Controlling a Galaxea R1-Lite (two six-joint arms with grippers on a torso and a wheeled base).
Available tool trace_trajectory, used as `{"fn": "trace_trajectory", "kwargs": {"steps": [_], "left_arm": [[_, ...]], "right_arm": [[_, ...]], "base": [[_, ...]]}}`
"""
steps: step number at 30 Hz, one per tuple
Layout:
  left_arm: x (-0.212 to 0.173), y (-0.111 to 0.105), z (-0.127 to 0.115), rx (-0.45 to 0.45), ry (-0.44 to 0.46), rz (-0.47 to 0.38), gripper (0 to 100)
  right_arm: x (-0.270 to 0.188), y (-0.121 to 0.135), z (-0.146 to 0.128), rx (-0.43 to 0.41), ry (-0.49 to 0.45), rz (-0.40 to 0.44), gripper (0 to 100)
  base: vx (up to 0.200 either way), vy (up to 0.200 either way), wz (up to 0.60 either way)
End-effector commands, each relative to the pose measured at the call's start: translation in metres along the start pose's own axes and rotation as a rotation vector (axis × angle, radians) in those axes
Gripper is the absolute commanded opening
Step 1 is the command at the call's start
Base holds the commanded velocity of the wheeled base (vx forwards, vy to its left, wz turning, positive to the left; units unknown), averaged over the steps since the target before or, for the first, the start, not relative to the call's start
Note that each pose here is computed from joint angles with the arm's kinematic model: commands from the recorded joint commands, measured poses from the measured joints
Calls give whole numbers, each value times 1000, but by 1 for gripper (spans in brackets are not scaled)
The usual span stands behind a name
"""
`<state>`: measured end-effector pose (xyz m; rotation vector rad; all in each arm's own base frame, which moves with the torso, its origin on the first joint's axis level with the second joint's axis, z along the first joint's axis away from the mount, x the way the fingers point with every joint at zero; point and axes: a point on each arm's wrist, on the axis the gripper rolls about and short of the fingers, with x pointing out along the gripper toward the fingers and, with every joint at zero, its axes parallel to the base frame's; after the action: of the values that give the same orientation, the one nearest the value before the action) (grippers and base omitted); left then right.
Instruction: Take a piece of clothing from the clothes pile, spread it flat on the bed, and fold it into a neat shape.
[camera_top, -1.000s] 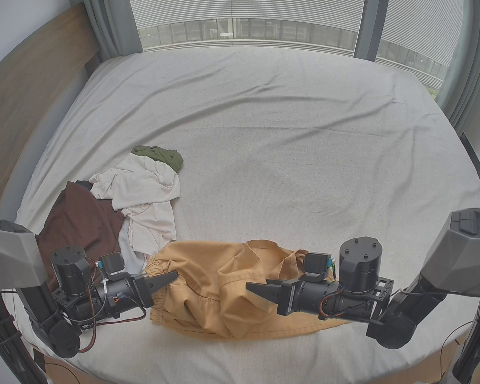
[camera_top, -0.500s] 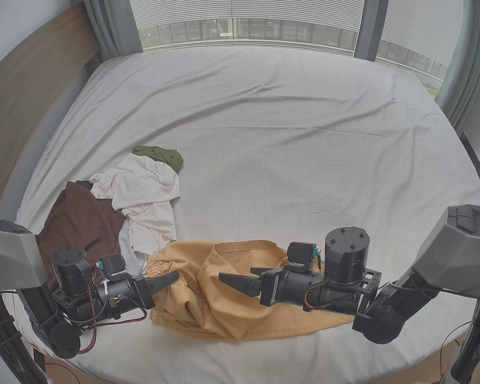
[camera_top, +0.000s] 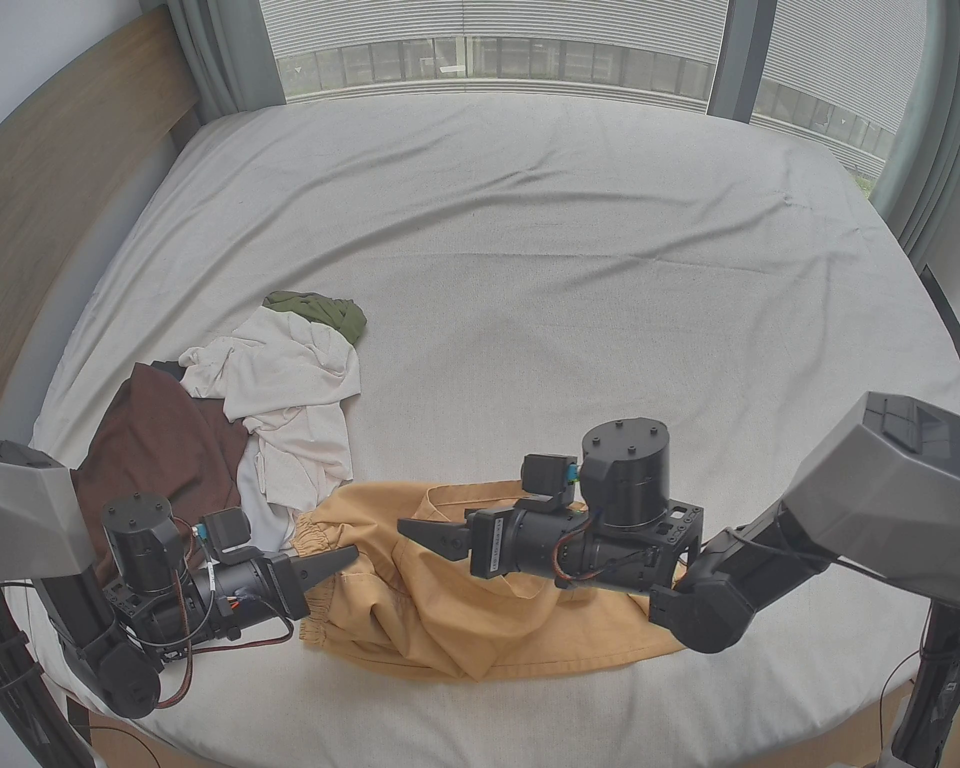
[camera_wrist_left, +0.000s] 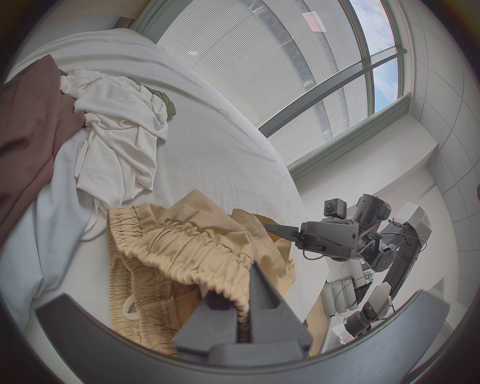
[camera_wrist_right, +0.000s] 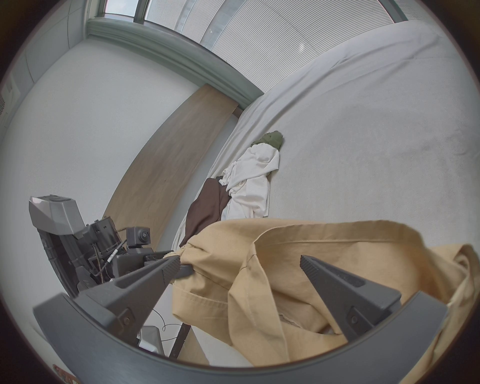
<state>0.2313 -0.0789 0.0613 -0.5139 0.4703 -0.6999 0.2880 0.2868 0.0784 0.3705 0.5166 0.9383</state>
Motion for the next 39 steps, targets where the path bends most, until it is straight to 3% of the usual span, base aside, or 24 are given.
{"fn": "trace_trajectory", "kwargs": {"steps": [1, 17, 18, 31, 39], "left_arm": [[0, 0, 0, 0, 1, -1, 0], [0, 0, 0, 0, -2, 1, 0], [0, 0, 0, 0, -2, 1, 0], [1, 0, 2, 3, -7, -2, 0], [-8, -20, 24, 68, -108, -66, 0]], "right_arm": [[15, -3, -10, 1, 22, 4, 100], [31, -7, -20, -20, 30, 11, 100], [32, -6, -21, -21, 31, 12, 0], [25, -5, -10, -26, -21, 14, 0], [-45, 9, 18, -30, -121, -7, 0]], "base": [[0, 0, 0], [0, 0, 0], [0, 0, 0], [0, 0, 0], [0, 0, 0]]}}
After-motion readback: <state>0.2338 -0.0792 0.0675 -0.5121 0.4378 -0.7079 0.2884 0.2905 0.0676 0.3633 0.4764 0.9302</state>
